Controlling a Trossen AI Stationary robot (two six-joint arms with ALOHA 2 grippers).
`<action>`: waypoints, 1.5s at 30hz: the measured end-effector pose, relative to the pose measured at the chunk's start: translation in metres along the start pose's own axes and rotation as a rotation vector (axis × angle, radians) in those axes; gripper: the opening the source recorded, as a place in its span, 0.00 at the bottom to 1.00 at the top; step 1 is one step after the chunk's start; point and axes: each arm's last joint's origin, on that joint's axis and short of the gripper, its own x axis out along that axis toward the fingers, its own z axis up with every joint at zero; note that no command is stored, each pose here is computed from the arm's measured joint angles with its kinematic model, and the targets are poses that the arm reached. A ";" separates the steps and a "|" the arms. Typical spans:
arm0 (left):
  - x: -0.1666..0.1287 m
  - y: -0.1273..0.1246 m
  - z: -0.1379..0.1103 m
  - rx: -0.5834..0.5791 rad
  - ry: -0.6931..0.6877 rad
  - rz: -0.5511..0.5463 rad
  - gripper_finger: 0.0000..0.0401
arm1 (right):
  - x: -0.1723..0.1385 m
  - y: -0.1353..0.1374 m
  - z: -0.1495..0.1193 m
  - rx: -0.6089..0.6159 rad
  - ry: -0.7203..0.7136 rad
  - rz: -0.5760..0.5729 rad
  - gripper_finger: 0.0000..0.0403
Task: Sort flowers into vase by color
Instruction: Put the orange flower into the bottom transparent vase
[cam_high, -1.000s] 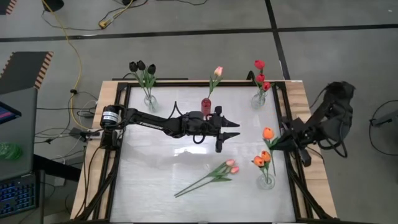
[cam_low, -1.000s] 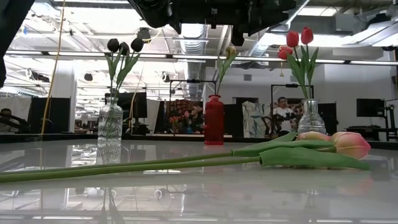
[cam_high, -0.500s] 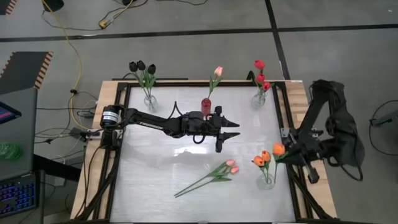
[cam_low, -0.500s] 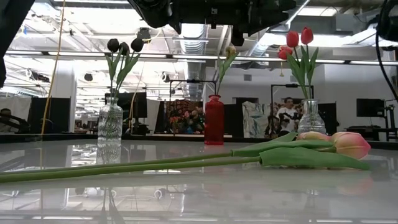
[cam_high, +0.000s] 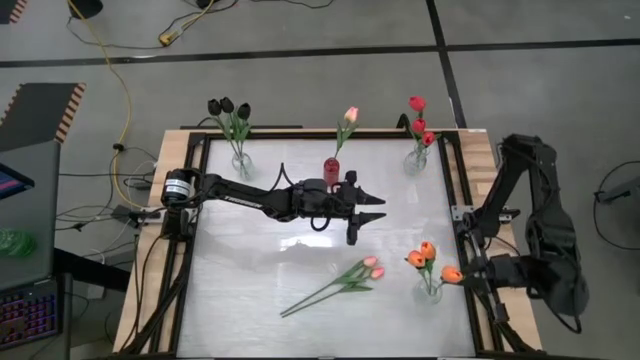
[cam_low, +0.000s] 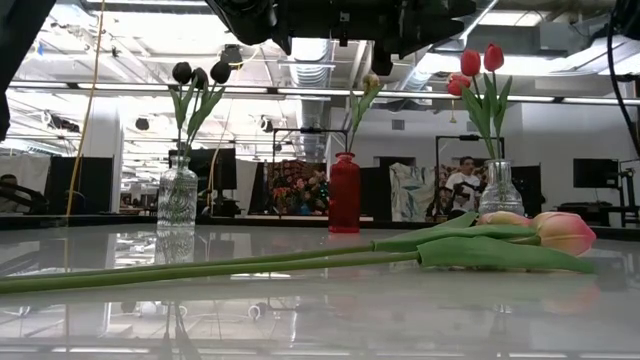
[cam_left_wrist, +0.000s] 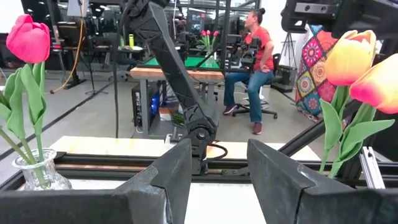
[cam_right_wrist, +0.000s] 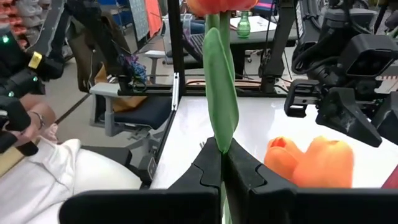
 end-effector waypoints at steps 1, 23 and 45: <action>0.000 0.000 0.000 0.000 0.001 0.000 0.36 | 0.001 0.001 -0.001 -0.006 0.000 -0.003 0.07; 0.000 0.000 0.000 0.000 0.002 0.000 0.36 | 0.005 0.003 -0.013 -0.034 0.016 -0.035 0.07; 0.000 0.000 0.000 0.000 0.003 0.000 0.36 | 0.007 0.006 -0.019 -0.032 0.027 -0.045 0.13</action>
